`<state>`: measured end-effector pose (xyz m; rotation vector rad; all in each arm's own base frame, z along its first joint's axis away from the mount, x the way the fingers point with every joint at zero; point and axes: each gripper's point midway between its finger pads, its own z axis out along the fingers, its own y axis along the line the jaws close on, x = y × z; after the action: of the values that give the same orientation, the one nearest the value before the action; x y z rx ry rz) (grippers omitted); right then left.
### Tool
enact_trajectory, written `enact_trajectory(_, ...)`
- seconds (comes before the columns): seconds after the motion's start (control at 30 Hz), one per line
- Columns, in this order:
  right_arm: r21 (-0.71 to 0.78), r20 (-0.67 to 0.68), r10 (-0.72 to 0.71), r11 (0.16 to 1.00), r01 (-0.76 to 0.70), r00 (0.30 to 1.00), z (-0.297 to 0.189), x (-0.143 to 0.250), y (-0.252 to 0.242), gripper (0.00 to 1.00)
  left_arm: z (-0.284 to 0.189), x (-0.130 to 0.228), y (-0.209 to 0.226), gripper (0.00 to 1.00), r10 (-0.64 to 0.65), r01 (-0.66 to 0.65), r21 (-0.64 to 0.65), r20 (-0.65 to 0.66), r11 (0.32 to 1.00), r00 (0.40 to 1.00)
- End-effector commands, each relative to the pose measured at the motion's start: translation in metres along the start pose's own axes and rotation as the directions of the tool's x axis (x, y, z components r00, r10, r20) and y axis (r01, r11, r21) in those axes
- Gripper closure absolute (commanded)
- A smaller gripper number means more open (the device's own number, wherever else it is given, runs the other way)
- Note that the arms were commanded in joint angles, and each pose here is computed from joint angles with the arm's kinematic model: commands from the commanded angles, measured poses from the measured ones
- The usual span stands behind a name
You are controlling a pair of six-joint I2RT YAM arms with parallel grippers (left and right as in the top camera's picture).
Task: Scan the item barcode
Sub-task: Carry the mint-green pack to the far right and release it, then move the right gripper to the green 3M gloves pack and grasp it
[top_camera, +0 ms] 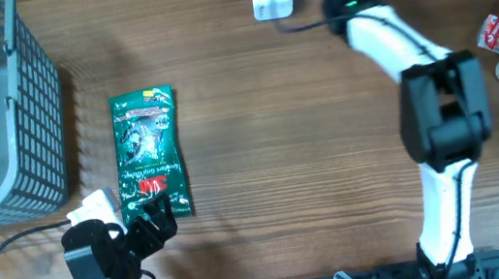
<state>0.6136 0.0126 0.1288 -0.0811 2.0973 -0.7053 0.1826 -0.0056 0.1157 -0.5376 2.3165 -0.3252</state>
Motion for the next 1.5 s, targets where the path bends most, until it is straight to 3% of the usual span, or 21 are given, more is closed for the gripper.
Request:
enact_trajectory(0.0, 0.077, -0.112, 0.106, 0.992, -0.098, 0.988, 0.018, 0.027, -0.088, 0.96, 0.001, 0.0, 0.003, 0.0, 0.008, -0.008, -0.013, 0.007, 1.0, 1.0)
enact_trajectory(0.1, -0.029, -0.22, 0.1, 0.994, -0.11, 0.97, 0.037, 0.072, -0.094, 0.96, 0.001, 0.0, 0.003, 0.0, 0.008, -0.008, -0.012, 0.007, 1.0, 1.0)
enact_trajectory(0.23, 0.068, -0.356, 0.265, 0.964, -0.258, 0.896, 0.056, 0.132, -0.132, 0.96, 0.001, 0.0, 0.003, 0.0, 0.008, -0.008, -0.012, 0.007, 1.0, 1.0)
enact_trajectory(0.37, 0.147, -0.404, 0.348, 0.938, -0.315, 0.846, 0.062, 0.163, -0.169, 0.92, 0.001, 0.0, 0.003, 0.0, 0.008, -0.008, -0.012, 0.007, 1.0, 1.0)
enact_trajectory(0.4, 0.16, -0.407, 0.353, 0.936, -0.315, 0.843, 0.062, 0.166, -0.175, 0.86, 0.001, 0.0, 0.003, 0.0, 0.008, -0.008, -0.012, 0.007, 1.0, 1.0)
enact_trajectory(0.43, 0.18, -0.411, 0.359, 0.933, -0.311, 0.838, 0.061, 0.17, -0.183, 0.69, 0.001, 0.0, 0.003, 0.0, 0.008, -0.008, -0.013, 0.007, 1.0, 1.0)
enact_trajectory(0.5, 0.191, -0.417, 0.36, 0.933, -0.306, 0.835, 0.057, 0.171, -0.192, 0.3, 0.001, 0.0, 0.003, 0.0, 0.008, -0.008, -0.012, 0.007, 1.0, 1.0)
enact_trajectory(0.53, 0.189, -0.416, 0.355, 0.934, -0.302, 0.837, 0.055, 0.169, -0.194, 0.02, 0.001, 0.0, 0.003, 0.0, 0.008, -0.008, -0.012, 0.007, 1.0, 1.0)
enact_trajectory(0.57, 0.185, -0.412, 0.346, 0.938, -0.294, 0.843, 0.051, 0.164, -0.197, 0.0, 0.001, 0.0, 0.003, 0.0, 0.008, -0.008, -0.012, 0.007, 1.0, 1.0)
enact_trajectory(0.73, 0.156, -0.338, 0.354, 0.935, -0.319, 0.872, 0.021, 0.116, -0.203, 0.0, 0.001, 0.0, 0.003, 0.0, 0.008, -0.008, -0.013, 0.007, 1.0, 1.0)
enact_trajectory(0.83, 0.062, -0.267, 0.349, 0.936, -0.346, 0.898, -0.006, 0.072, -0.191, 0.0, 0.001, 0.0, 0.003, 0.0, 0.008, -0.008, -0.013, 0.007, 1.0, 1.0)
enact_trajectory(0.97, -0.252, -0.208, 0.324, 0.894, -0.37, 0.923, -0.065, 0.009, -0.134, 0.0, 0.001, 0.0, 0.003, 0.0, 0.008, -0.008, -0.013, 0.007, 1.0, 1.0)
enact_trajectory(1.07, -0.51, -0.242, 0.326, 0.759, -0.406, 0.914, -0.118, -0.021, -0.071, 0.0, 0.001, 0.0, 0.003, 0.0, 0.008, -0.008, -0.012, 0.007, 1.0, 1.0)
enact_trajectory(1.17, -0.73, -0.414, 0.29, 0.46, -0.505, 0.863, -0.185, -0.034, 0.013, 0.0, 0.001, 0.0, 0.003, 0.0, 0.008, -0.008, -0.013, 0.007, 1.0, 1.0)
enact_trajectory(1.27, -0.797, -0.51, 0.154, 0.284, -0.532, 0.846, -0.233, -0.025, 0.069, 0.0, 0.001, 0.0, 0.003, 0.0, 0.008, -0.007, -0.013, 0.007, 1.0, 1.0)
enact_trajectory(1.47, -0.87, -0.461, -0.1, 0.247, -0.427, 0.882, -0.287, 0.016, 0.177, 0.0, 0.001, 0.0, 0.003, 0.0, 0.008, -0.008, -0.012, 0.007, 1.0, 1.0)
